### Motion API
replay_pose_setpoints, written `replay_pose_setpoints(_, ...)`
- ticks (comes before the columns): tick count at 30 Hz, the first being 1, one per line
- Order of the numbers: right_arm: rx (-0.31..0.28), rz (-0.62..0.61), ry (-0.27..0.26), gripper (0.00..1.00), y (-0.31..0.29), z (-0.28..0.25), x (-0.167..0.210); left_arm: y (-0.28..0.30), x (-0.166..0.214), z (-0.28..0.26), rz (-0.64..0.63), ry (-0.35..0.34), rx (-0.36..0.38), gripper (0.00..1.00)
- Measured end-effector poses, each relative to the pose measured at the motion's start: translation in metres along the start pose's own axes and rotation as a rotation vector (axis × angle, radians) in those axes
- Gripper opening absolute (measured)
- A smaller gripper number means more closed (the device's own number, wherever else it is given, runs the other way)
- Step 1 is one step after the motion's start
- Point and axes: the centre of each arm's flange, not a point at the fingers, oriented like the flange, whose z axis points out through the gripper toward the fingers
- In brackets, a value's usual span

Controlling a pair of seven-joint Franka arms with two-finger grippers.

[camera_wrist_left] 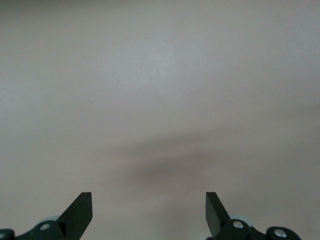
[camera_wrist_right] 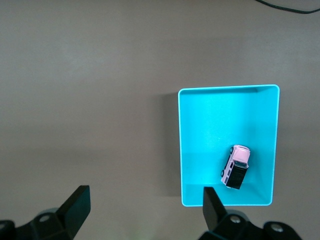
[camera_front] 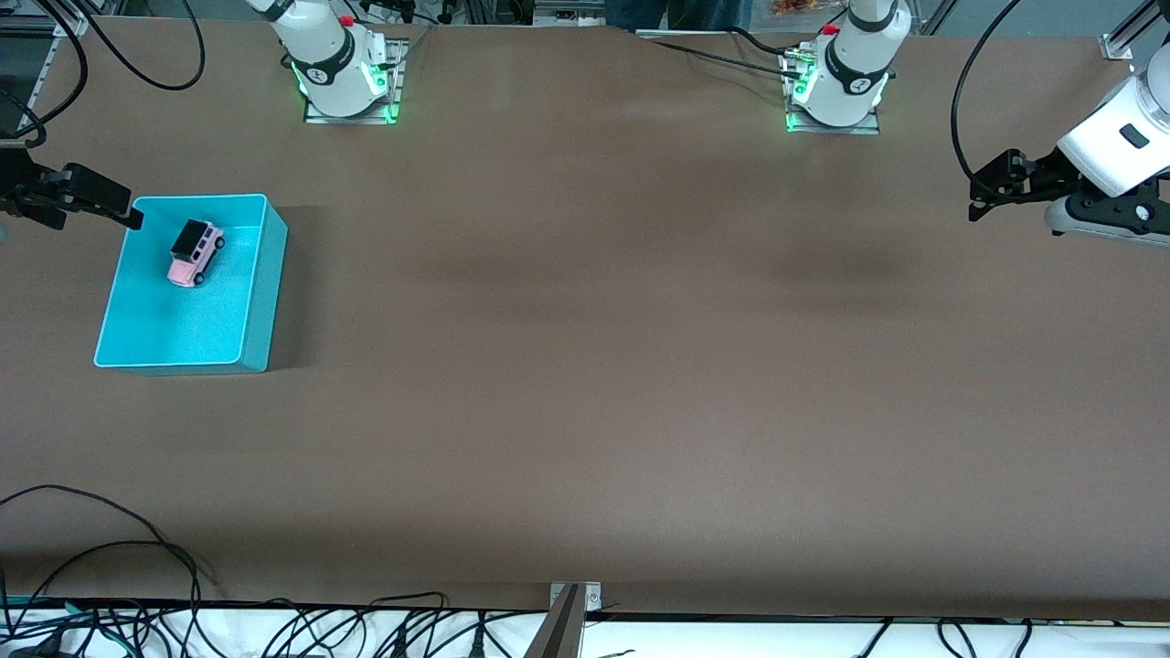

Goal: Wind and store pink jeep toy

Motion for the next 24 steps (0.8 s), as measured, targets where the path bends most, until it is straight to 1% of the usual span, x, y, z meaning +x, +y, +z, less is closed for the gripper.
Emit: replay_pose_setpoints(24,-0.01,-0.001,0.002,1.0,0.0001,-0.0005,0.0,0.0,0.0,0.0,0.0,0.0,0.0,1.0)
